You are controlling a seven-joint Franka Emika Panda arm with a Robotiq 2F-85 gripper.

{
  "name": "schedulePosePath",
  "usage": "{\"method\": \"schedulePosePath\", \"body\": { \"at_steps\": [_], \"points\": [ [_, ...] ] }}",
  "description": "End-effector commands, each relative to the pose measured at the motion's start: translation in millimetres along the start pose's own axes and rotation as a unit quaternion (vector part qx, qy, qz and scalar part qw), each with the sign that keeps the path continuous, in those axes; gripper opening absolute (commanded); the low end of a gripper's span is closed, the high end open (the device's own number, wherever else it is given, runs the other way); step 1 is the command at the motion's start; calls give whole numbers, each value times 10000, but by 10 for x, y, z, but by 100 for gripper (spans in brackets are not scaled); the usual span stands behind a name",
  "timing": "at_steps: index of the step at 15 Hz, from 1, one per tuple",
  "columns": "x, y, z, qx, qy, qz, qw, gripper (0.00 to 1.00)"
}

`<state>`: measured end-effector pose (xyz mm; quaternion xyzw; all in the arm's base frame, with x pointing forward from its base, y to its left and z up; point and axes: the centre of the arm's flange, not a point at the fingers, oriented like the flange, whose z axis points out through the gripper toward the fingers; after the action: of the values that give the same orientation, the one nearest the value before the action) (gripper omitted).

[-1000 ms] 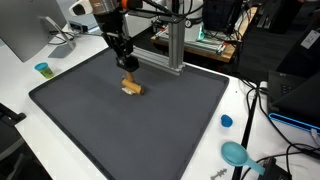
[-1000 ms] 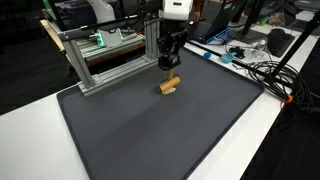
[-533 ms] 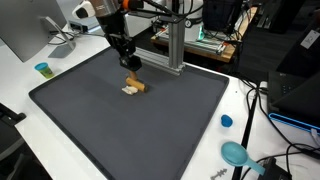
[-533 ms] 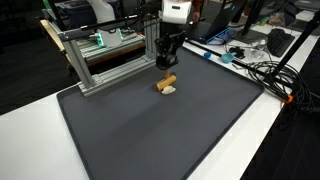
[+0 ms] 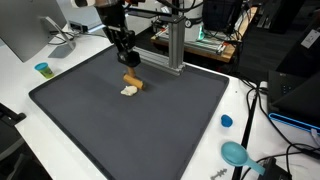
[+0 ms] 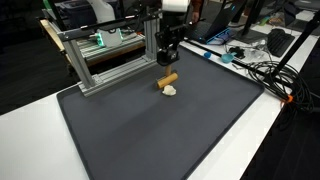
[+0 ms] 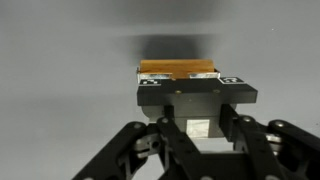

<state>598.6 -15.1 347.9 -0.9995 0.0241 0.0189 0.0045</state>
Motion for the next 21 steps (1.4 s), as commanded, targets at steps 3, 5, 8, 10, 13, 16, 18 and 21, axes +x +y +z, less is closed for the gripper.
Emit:
{"method": "schedulePosePath", "body": {
  "at_steps": [3, 5, 8, 10, 13, 16, 18, 21],
  "points": [
    [-289, 21, -507, -244, 529, 14, 9983, 21],
    [-212, 51, -454, -284, 656, 59, 9974, 21],
    [-106, 146, -263, -357, 593, 180, 9974, 21],
    [-73, 199, -101, -257, 432, 188, 9986, 21],
    [-20, 185, 82, -79, 433, 31, 9990, 21],
    [64, 159, 123, 37, 648, -100, 9978, 21],
    [116, 184, 153, 100, 593, -117, 9981, 21],
    [47, 200, 148, -15, 556, -82, 9984, 46]
  ]
}}
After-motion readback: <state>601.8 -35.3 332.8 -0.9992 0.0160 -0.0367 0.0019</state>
